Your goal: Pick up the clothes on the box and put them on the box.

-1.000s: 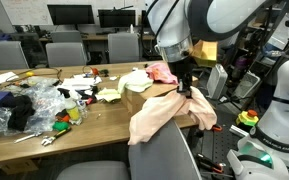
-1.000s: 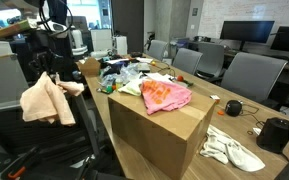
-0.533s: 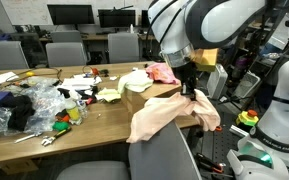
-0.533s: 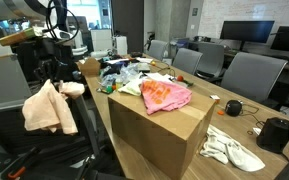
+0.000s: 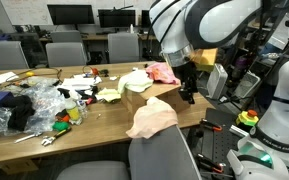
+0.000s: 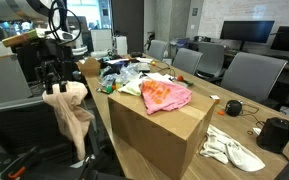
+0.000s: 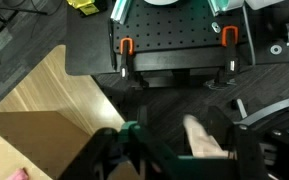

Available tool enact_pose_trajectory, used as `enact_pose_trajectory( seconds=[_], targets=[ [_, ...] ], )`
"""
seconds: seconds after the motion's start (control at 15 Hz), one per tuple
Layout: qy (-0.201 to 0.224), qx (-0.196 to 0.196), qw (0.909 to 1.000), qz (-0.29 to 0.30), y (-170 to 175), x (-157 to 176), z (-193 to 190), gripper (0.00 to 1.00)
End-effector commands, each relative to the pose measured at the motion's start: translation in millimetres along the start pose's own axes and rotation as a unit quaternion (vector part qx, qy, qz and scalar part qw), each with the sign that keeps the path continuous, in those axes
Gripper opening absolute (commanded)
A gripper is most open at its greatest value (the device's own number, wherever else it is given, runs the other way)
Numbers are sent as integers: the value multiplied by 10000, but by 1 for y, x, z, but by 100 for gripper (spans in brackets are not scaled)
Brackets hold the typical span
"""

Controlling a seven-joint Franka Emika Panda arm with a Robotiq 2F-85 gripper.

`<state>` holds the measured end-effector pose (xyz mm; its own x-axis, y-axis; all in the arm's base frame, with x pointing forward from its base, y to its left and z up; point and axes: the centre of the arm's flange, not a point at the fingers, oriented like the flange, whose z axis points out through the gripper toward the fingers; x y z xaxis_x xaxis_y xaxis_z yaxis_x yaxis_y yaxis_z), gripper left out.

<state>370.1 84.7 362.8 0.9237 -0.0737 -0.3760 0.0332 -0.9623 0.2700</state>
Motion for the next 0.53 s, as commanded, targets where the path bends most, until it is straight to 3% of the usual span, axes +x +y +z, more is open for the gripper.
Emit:
enact_pose_trajectory(
  seconds=[0.0, 0.47],
  targets=[
    [119, 193, 9996, 169, 15, 1, -6, 96],
    [469, 360, 9963, 618, 52, 11, -21, 100]
  ],
)
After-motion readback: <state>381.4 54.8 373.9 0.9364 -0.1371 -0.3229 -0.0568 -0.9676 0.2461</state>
